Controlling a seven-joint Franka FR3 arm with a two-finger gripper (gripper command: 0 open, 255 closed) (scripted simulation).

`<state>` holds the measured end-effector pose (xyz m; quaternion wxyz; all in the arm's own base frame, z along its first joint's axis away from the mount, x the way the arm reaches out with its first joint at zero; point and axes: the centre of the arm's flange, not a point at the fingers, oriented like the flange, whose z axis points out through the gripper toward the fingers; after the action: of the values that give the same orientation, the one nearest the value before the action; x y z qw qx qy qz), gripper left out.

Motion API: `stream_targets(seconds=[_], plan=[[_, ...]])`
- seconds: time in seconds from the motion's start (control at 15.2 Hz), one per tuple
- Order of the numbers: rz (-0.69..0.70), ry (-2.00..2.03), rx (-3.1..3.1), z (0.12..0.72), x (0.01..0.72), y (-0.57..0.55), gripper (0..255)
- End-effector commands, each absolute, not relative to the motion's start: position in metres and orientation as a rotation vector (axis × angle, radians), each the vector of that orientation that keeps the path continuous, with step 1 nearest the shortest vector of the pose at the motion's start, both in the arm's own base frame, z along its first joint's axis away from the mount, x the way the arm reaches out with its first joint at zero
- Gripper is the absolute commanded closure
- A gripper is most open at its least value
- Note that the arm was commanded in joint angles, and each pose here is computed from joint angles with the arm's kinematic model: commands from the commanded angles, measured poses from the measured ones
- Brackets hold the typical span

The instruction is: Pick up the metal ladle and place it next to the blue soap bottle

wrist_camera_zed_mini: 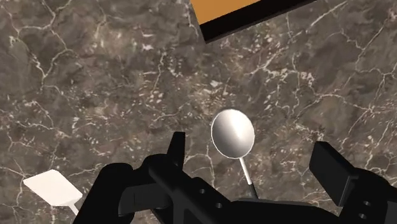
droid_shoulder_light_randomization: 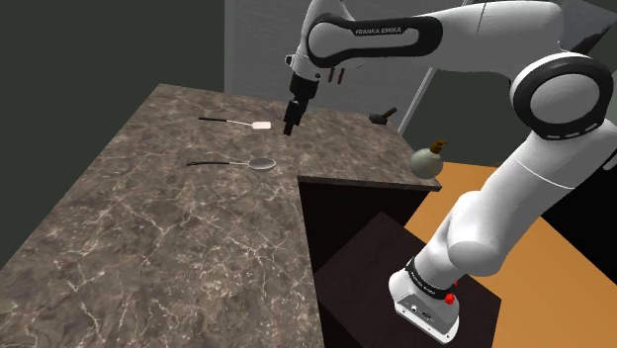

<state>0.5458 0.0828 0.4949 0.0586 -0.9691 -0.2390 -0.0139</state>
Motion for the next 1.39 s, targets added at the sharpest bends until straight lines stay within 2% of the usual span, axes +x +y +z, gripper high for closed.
stream_targets(seconds=[0.0,0.86,1.32], plan=[[-0.023,-0.805,-2.919,0.481,0.566,0.098,0],[0.099,-1.301,-2.765,0.382,0.666,0.216,0],[0.104,-1.323,-2.756,0.346,0.667,0.224,0]])
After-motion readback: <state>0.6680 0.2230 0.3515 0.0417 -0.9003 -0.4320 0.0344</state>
